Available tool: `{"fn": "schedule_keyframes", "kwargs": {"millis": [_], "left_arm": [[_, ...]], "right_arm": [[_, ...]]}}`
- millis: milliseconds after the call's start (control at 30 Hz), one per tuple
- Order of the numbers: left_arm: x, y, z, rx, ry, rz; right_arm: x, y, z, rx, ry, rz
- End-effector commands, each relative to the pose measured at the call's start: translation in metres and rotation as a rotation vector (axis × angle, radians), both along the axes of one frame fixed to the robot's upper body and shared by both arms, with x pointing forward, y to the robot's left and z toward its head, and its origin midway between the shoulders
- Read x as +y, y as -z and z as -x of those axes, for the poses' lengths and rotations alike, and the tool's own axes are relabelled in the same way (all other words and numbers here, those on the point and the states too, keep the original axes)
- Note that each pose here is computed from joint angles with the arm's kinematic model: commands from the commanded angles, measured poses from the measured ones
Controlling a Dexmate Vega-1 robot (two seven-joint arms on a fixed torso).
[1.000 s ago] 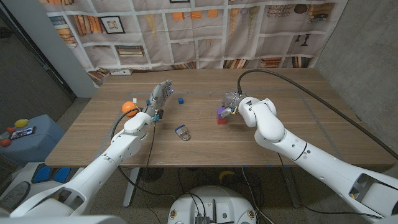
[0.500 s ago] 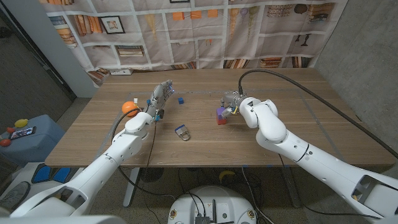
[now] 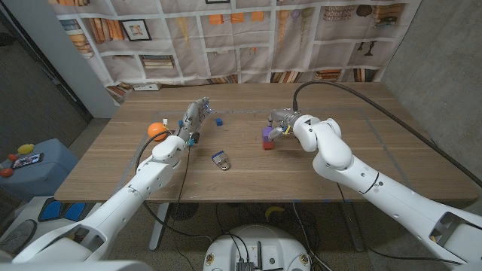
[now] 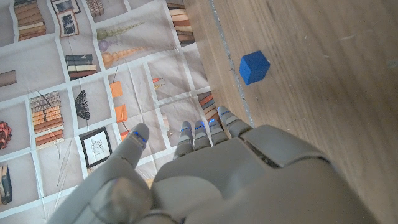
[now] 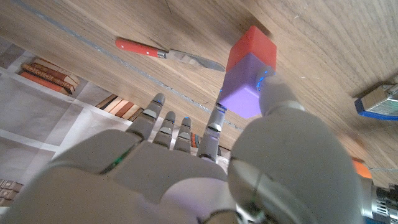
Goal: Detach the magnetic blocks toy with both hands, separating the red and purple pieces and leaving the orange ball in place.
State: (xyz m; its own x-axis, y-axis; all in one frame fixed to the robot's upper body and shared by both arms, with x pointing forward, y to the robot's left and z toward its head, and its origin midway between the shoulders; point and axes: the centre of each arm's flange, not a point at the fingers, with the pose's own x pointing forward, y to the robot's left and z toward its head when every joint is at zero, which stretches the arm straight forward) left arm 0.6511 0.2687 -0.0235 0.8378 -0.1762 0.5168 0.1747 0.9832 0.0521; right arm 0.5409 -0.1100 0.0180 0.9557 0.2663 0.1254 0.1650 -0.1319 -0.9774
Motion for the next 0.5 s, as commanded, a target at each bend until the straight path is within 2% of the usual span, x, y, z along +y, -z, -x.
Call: {"fn": "schedule_keyframes", "kwargs": {"millis": [33,500], "left_arm": [[-0.004,-0.004,0.002,0.0,-0.002,-0.015],[-0.006,-0.006,0.013,0.003,-0.011,-0.028]], "right_arm": [[-0.016,-0.007,0.002,0.032,-0.052,-0.132],[-0.034,-0.012,0.003,0.036,-0.124,-0.279]]}}
